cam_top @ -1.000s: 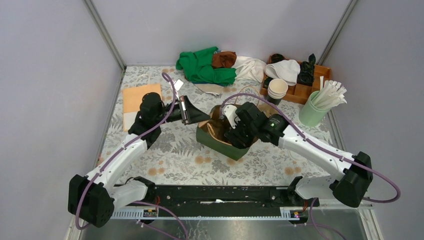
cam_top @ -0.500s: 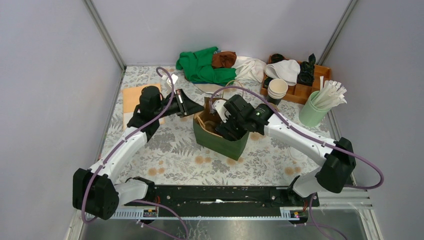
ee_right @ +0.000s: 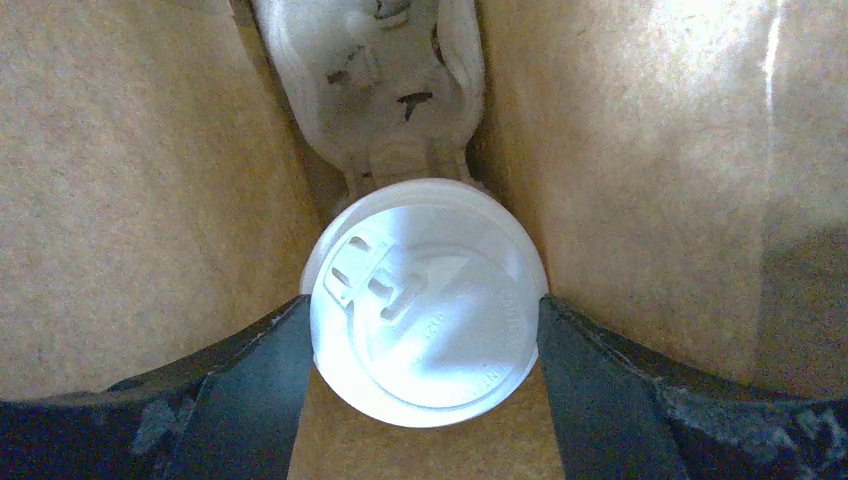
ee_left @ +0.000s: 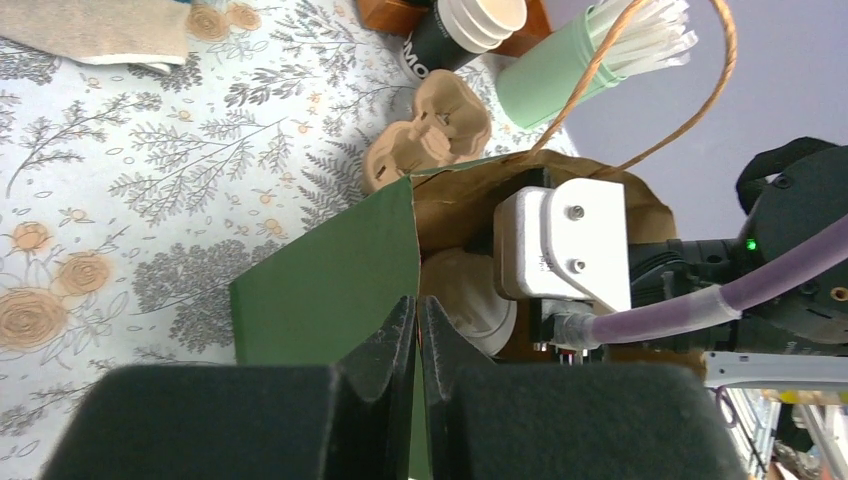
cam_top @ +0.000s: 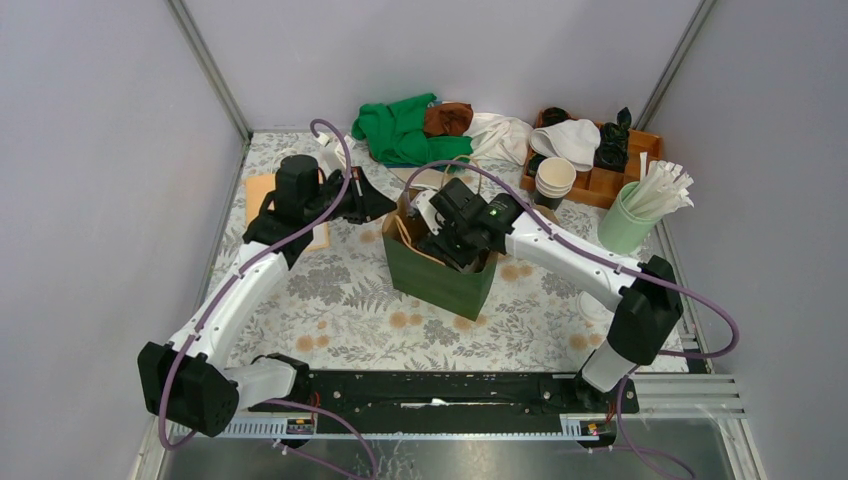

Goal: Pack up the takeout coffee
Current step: Place the coffee cup on the cup tray.

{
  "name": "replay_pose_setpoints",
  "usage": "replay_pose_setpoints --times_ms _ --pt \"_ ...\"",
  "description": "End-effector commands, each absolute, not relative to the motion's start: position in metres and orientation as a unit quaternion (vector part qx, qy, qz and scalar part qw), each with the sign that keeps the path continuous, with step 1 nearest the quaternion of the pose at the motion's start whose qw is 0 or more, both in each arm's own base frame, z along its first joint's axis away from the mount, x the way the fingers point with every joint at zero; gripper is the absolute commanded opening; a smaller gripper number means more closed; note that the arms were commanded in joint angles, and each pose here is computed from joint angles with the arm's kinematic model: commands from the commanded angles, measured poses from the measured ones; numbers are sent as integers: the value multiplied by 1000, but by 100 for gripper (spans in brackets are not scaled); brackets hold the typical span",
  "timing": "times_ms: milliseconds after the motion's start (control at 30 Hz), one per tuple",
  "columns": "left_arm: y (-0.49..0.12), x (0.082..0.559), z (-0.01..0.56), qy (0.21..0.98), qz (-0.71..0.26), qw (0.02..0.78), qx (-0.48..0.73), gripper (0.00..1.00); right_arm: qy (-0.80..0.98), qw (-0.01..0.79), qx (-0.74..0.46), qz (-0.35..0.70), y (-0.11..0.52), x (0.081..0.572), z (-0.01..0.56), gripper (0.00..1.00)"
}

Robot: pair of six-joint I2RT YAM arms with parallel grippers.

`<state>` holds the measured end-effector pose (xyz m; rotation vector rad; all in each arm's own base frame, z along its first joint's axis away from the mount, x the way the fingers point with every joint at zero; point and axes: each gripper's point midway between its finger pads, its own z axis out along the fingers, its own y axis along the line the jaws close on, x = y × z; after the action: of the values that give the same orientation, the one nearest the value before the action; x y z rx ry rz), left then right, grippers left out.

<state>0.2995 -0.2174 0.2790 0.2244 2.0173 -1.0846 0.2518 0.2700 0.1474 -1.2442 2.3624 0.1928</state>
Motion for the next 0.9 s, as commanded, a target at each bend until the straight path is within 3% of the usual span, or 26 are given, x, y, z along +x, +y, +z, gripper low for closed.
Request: replay_pose_setpoints --times_ms 0,600,867 --pt "-211 305 292 793 -404 443 114 8 876 132 -465 8 236 232 106 34" --pt "-212 317 312 787 -382 467 128 7 884 80 -459 -36 205 213 82 34" --pt "-235 310 306 793 -387 441 164 6 870 120 -469 -93 203 224 82 35"
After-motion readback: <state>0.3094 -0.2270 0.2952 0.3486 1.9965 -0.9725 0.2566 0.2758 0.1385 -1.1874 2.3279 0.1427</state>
